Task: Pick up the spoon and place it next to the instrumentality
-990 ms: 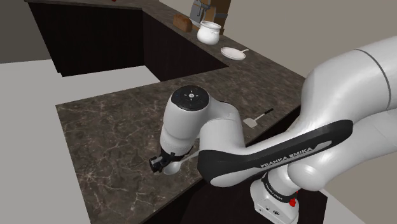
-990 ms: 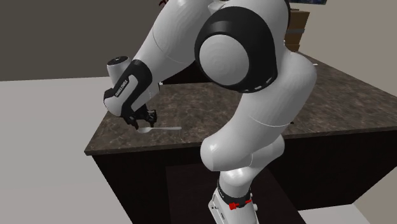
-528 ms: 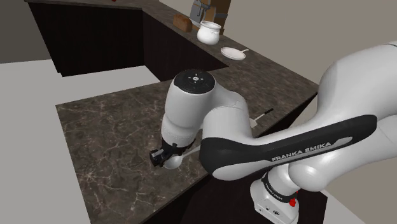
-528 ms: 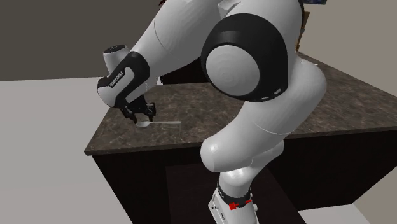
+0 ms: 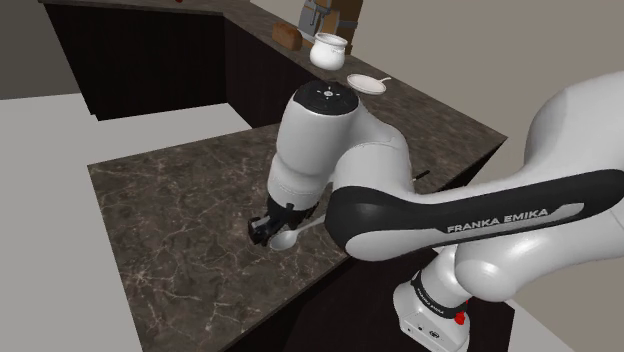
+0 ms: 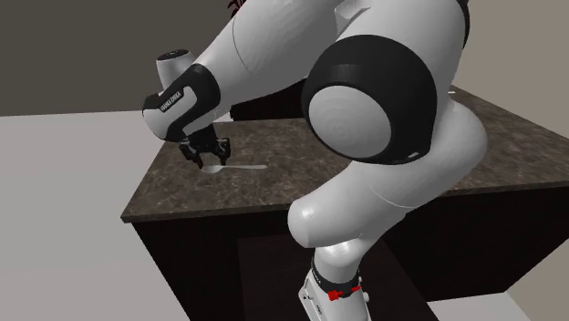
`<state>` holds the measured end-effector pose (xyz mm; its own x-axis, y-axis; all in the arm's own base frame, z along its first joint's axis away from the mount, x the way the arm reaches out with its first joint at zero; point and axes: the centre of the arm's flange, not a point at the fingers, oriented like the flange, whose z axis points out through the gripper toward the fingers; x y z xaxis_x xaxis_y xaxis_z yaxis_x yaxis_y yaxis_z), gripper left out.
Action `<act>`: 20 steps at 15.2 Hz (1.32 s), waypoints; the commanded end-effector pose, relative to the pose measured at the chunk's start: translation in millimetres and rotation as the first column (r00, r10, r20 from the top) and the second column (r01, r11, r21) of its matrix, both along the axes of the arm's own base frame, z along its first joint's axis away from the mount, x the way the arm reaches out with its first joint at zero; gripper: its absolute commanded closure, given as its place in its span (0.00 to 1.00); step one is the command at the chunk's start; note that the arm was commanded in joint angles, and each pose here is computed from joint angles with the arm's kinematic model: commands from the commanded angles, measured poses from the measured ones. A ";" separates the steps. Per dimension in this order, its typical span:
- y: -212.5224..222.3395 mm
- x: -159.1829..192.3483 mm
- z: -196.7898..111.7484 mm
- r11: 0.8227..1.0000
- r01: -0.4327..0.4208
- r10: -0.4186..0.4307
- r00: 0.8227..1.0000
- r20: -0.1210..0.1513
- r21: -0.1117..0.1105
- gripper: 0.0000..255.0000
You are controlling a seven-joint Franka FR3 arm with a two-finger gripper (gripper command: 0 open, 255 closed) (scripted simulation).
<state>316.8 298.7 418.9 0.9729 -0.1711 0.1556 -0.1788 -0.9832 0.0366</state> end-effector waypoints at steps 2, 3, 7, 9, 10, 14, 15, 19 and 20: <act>-38.6 4.9 -0.1 1.000 -0.002 0.002 1.000 0.000 0.001 1.00; -51.8 6.1 -0.1 1.000 -0.002 0.002 1.000 0.000 0.001 1.00; -104.4 10.8 0.2 1.000 -0.002 0.002 1.000 0.000 0.001 1.00; -130.7 13.1 0.4 1.000 -0.002 0.002 1.000 0.000 0.001 1.00; -143.8 14.3 0.4 1.000 -0.002 0.002 1.000 0.000 0.001 1.00; -196.4 18.9 0.7 1.000 -0.002 0.002 1.000 0.000 0.001 1.00; -209.5 20.1 0.8 1.000 -0.002 0.002 1.000 0.000 0.001 1.00; -262.1 24.8 1.0 1.000 -0.002 0.002 1.000 0.000 0.001 1.00; -275.3 25.9 1.1 1.000 -0.002 0.002 1.000 0.000 0.001 1.00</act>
